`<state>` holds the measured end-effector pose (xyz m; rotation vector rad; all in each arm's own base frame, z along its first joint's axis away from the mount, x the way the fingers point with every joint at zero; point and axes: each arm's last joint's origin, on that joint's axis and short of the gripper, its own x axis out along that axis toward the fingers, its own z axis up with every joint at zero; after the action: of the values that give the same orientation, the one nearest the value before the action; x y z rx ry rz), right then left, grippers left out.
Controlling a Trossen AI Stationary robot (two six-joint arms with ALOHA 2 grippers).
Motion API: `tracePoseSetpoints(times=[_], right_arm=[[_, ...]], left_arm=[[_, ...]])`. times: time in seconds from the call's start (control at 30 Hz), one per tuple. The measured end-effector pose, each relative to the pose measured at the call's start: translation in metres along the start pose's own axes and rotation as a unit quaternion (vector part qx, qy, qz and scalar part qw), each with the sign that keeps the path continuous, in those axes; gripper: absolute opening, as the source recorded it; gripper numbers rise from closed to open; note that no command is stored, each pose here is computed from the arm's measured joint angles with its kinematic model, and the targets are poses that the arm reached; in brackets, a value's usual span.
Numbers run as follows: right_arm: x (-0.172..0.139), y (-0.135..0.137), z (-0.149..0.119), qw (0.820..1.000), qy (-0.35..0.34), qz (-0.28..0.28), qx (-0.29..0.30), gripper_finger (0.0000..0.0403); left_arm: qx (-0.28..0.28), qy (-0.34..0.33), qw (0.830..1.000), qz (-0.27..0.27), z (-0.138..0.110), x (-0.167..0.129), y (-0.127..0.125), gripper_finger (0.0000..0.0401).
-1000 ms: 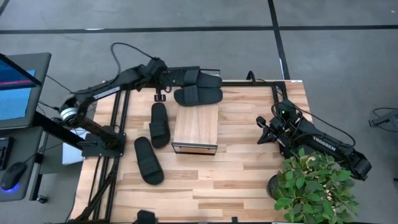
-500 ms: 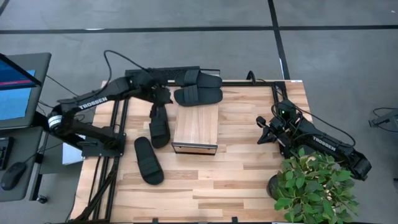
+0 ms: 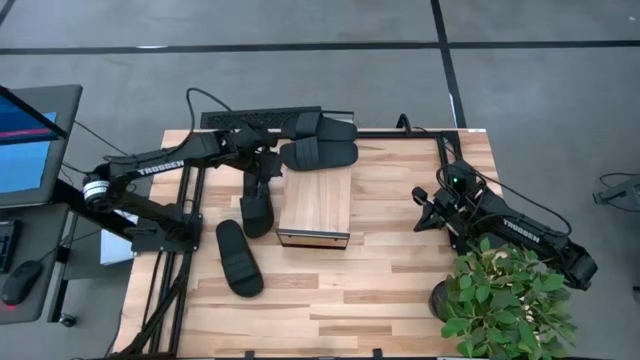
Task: Pick and place slides into the shelf
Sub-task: Adjust the black slides on the shelf
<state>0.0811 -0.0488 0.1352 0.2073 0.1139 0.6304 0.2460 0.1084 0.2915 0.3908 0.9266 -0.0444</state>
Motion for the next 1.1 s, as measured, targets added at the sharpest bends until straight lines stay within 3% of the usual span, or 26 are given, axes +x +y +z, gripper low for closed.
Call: tracePoseSetpoints(times=[0.37, 1.1], right_arm=[[0.0, 0.0, 0.0, 1.0, 0.0, 0.0, 0.0, 0.0], [0.0, 0.0, 0.0, 1.0, 0.0, 0.0, 0.0, 0.0]], left_arm=[[0.004, 0.032, 0.999, 0.009, -0.001, 0.024, 0.006, 0.0], [-0.008, 0.059, 0.994, 0.086, -0.011, 0.021, 0.025, 0.0]])
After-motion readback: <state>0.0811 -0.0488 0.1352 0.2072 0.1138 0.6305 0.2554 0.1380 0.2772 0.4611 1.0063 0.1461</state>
